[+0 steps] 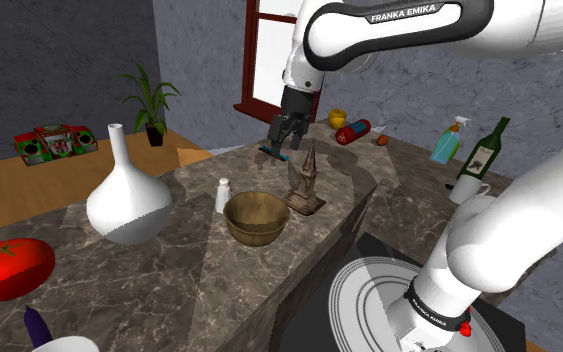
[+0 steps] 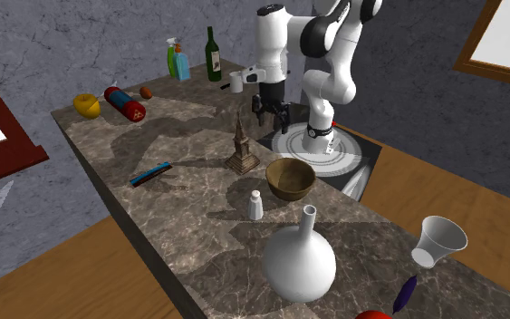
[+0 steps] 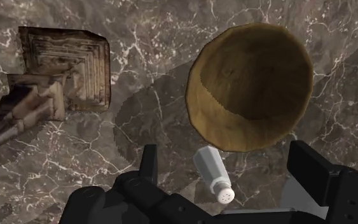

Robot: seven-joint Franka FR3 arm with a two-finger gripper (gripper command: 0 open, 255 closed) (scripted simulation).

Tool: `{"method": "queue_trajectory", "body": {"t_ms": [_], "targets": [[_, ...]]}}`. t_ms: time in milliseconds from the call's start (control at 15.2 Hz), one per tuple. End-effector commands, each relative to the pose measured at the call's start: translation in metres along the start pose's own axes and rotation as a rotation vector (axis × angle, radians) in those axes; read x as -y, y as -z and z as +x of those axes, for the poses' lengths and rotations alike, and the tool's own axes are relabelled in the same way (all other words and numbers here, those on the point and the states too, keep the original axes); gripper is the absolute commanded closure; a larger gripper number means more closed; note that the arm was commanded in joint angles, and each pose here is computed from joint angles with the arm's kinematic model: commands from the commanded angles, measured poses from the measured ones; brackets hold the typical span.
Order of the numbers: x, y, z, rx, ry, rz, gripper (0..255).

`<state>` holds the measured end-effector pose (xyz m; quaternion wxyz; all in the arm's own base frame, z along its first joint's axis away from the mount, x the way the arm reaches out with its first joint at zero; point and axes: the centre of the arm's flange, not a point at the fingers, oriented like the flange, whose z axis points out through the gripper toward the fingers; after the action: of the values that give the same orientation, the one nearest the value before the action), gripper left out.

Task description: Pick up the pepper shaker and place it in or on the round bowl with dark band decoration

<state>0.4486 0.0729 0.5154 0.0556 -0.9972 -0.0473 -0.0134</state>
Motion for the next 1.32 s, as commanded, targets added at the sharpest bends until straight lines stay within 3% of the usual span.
{"method": "queue_trajectory", "body": {"t_ms": [0,858,1254], "targets": [[0.005,-0.017,0.021,0.002,0.003,-0.002,0],[0.044,-0.121,0.151,0.017,0.022,-0.017,0],[0.044,-0.153,0.151,0.017,0.022,-0.017,0]]}}
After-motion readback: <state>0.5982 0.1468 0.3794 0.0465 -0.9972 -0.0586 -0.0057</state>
